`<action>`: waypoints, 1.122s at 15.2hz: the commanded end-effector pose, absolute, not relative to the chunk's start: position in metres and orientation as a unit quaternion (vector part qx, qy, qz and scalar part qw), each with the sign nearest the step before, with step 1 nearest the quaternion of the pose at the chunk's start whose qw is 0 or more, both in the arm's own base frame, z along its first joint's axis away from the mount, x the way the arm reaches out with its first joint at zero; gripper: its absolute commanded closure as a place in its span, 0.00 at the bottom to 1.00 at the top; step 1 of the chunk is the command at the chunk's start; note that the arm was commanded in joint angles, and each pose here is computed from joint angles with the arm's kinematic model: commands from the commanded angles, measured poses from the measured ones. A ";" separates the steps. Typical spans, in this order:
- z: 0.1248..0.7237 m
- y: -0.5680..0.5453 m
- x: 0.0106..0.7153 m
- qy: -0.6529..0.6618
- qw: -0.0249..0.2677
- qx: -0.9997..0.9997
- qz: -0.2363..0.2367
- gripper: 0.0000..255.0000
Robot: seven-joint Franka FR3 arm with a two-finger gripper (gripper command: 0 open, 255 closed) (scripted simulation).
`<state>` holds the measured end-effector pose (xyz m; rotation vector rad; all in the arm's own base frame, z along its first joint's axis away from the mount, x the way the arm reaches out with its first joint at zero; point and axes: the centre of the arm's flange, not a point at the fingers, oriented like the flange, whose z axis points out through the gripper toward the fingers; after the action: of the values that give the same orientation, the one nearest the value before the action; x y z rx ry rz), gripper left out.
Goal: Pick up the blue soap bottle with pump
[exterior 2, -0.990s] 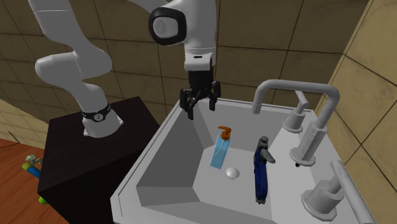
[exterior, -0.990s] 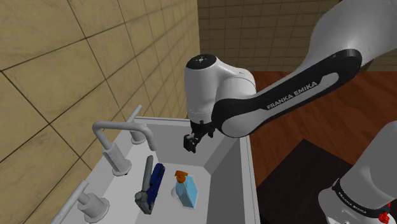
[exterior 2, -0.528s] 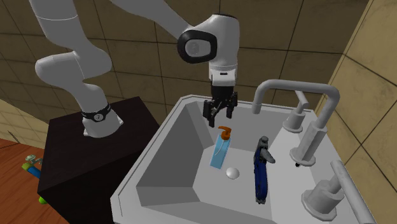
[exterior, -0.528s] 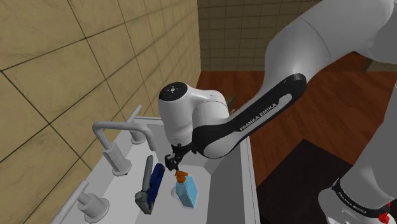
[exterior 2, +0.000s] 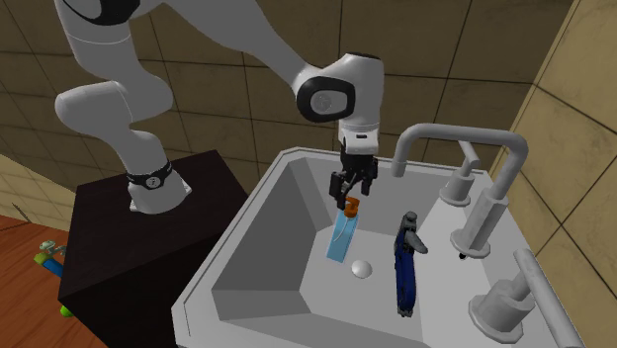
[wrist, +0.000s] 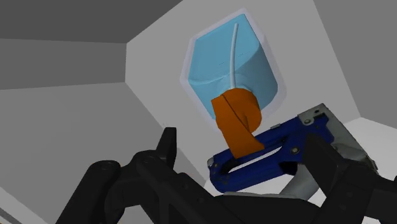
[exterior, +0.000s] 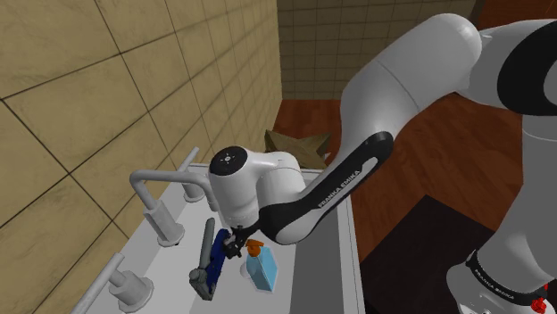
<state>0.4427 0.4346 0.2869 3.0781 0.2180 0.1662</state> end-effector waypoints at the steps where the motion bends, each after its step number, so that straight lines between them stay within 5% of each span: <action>1: 0.276 0.435 0.443 0.071 0.026 0.996 0.054 0.00; 4: 0.267 0.435 0.443 0.071 0.026 0.996 0.054 0.00; 5: 0.268 0.436 0.443 0.071 0.026 0.996 0.054 1.00; 17: 0.283 0.435 0.443 0.071 0.026 0.996 0.054 1.00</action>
<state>0.4421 0.4355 0.2778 3.0782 0.2181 0.1665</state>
